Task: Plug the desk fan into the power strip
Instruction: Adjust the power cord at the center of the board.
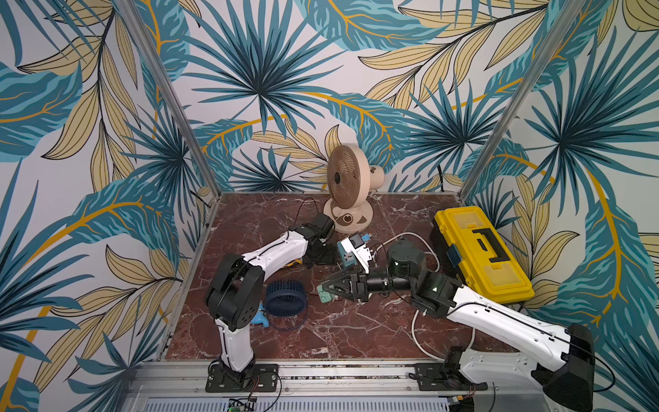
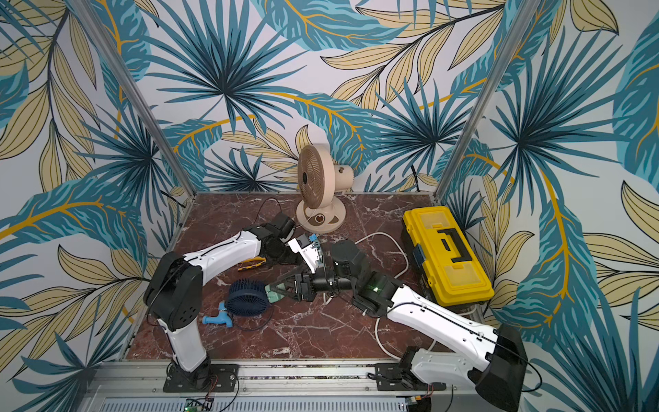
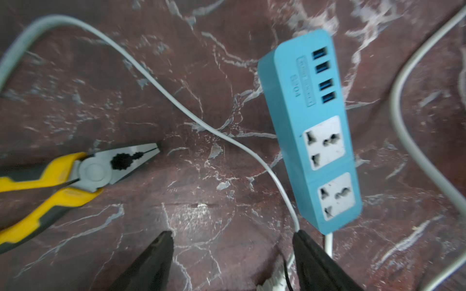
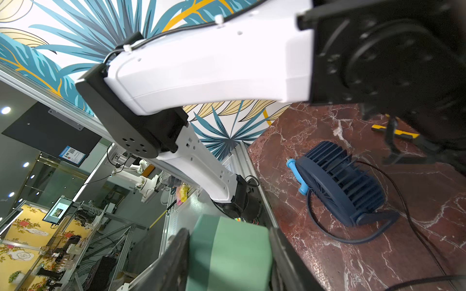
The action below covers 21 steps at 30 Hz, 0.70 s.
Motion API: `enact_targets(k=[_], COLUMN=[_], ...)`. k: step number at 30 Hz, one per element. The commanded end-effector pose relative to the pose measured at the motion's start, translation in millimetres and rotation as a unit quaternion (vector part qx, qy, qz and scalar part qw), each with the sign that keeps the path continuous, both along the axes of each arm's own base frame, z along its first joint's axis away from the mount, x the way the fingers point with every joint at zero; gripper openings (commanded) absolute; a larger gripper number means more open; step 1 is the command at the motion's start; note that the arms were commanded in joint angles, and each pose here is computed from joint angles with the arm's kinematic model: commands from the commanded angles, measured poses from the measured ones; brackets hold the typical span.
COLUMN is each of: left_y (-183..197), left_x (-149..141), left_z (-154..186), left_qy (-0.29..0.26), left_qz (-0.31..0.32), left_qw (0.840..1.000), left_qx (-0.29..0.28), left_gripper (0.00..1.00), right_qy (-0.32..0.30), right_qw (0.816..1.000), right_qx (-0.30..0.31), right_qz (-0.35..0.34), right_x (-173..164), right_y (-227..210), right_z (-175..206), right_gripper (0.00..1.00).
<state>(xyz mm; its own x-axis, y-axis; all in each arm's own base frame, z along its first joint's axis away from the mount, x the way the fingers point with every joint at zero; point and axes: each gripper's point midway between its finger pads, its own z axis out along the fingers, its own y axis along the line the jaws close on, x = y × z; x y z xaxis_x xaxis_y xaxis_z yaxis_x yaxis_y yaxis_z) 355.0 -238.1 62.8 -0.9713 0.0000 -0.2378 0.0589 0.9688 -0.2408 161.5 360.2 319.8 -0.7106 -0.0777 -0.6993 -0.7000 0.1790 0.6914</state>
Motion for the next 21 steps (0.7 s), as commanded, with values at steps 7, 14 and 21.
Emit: enact_targets(k=[7, 14, 21], left_y=[-45, -51, -45], left_x=[10, 7, 1], left_z=[-10, 0, -22], left_qy=[0.01, -0.007, 0.011], left_qz=[0.017, 0.036, 0.047], left_qw=[0.995, 0.989, 0.991], left_qx=[-0.098, -0.143, -0.127], left_gripper=[0.72, 0.71, 0.61], right_qy=[-0.026, -0.029, -0.03], right_qw=[0.999, 0.999, 0.999], right_qx=[0.012, 0.011, 0.013], right_qz=[0.026, 0.03, 0.033], right_x=[-13, -17, -19], right_y=[5, 4, 5], right_z=[9, 9, 9], right_gripper=[0.35, 0.35, 0.35])
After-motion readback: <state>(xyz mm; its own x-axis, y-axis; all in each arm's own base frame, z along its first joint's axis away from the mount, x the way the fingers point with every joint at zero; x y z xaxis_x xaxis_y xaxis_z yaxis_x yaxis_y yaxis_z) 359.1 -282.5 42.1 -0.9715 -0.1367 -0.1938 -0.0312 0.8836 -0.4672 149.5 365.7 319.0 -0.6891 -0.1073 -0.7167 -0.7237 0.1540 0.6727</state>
